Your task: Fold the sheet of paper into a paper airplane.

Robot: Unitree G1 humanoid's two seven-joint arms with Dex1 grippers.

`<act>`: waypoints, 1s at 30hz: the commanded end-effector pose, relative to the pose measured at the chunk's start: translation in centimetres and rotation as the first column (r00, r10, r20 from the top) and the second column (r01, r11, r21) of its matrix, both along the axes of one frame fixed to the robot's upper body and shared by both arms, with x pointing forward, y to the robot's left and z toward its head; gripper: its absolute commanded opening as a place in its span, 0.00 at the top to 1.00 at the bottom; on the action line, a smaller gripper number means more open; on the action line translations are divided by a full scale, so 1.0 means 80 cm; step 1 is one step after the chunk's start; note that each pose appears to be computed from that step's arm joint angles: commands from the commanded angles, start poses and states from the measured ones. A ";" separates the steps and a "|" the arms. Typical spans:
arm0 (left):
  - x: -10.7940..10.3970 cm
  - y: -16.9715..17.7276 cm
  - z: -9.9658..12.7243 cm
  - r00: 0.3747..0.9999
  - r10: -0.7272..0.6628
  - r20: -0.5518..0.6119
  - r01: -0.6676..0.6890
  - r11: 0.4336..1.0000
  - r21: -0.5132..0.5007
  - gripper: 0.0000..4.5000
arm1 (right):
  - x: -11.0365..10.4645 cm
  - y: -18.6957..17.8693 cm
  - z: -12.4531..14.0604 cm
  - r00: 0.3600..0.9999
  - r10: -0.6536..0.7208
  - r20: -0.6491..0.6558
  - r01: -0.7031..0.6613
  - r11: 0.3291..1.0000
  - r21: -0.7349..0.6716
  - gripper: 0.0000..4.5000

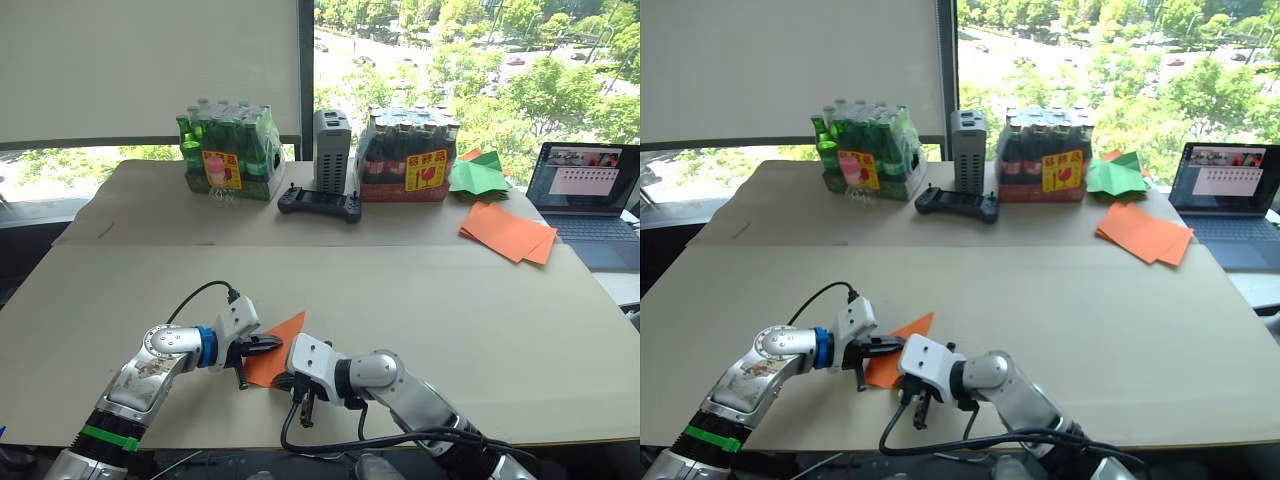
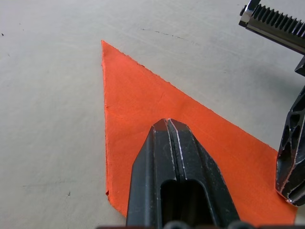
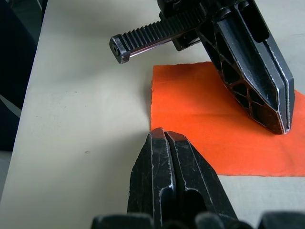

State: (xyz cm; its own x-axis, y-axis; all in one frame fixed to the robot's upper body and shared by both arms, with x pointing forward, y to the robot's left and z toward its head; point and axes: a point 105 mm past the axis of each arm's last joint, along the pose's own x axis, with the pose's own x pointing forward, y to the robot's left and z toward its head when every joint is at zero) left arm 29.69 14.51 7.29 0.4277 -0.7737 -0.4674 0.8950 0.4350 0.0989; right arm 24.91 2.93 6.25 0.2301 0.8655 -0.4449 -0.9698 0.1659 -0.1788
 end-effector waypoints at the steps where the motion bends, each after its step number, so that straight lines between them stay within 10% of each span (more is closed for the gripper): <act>1: -0.007 0.008 -0.024 0.998 0.012 -0.069 -0.008 0.998 0.056 0.99 | 0.017 -0.035 -0.049 0.988 -0.133 -0.082 0.120 0.981 -0.155 1.00; 30: -0.002 0.007 -0.020 0.998 0.012 -0.056 -0.009 0.999 0.050 0.99 | 0.092 -0.057 -0.026 0.938 -0.345 -0.024 0.341 0.935 -0.092 1.00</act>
